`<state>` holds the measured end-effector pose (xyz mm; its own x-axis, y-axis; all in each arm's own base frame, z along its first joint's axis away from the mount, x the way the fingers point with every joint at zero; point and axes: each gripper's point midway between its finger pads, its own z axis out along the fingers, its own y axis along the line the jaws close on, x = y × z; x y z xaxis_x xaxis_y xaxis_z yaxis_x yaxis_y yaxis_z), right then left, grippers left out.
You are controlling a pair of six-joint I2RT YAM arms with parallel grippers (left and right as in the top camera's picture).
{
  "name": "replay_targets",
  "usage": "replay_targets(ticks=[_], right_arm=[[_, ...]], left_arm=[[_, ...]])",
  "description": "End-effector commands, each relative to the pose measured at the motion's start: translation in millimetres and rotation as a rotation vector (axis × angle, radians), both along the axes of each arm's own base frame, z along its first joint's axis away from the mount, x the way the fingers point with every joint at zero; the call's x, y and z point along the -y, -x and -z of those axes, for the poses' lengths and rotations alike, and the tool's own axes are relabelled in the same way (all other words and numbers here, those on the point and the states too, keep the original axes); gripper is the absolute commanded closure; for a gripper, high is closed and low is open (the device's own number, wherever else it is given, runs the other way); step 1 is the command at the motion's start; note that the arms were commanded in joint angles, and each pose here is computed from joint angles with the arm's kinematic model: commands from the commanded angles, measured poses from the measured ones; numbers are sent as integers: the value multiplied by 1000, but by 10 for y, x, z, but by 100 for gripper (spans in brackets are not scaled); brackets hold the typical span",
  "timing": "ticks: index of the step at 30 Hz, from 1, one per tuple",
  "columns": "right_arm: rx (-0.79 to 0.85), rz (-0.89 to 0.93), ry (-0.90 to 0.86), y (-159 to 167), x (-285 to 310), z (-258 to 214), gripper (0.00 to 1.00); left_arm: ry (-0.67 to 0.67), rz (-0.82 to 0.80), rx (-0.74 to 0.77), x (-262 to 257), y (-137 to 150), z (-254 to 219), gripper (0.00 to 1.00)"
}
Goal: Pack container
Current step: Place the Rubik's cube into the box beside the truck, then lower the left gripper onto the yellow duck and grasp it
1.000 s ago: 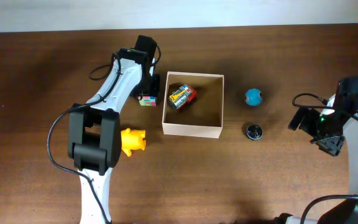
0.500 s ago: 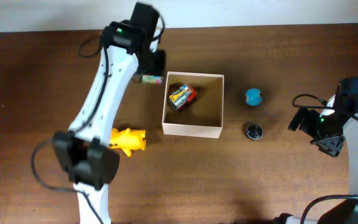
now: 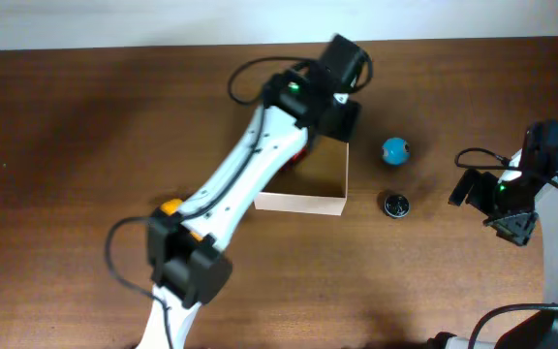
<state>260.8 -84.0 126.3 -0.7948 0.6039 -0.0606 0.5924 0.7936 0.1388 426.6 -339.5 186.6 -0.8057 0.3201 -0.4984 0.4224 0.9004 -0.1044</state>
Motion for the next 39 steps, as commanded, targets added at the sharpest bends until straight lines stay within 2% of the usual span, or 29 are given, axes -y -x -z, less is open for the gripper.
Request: replay_targets(ticks=[1, 4, 11, 14, 16, 18, 21, 24, 28, 32, 35, 39], right_arm=[[13, 5, 0, -15, 18, -51, 1], [13, 5, 0, -16, 18, -51, 1], [13, 5, 0, -16, 18, -51, 1], [12, 5, 0, -14, 17, -51, 1], [6, 5, -3, 3, 10, -49, 1], [2, 5, -5, 12, 7, -48, 1], [-5, 5, -8, 28, 0, -47, 1], [-11, 5, -10, 44, -7, -45, 1], [-12, 5, -10, 46, -7, -45, 1], [-12, 5, -10, 45, -6, -45, 1], [-11, 5, -10, 42, -6, -45, 1], [-9, 5, -9, 38, -4, -46, 1]], left_arm=[[-44, -90, -64, -41, -84, 440, 57], [-78, -96, -92, -41, -94, 669, 58], [-93, -98, -99, -50, -103, 754, 57], [-92, -100, -94, -45, -117, 759, 42], [-84, -101, -85, -32, -140, 747, 36], [-82, -105, -84, -47, -156, 737, 35], [-80, -114, -82, -100, -178, 661, 29], [-77, -132, -78, -208, -201, 499, 29], [-125, -201, -58, -592, -239, 166, 29], [-194, -334, -70, -1373, -219, -252, 26], [-231, -452, -147, -2064, -126, -371, 25], [-270, -528, -256, -2546, 25, -327, 25]])
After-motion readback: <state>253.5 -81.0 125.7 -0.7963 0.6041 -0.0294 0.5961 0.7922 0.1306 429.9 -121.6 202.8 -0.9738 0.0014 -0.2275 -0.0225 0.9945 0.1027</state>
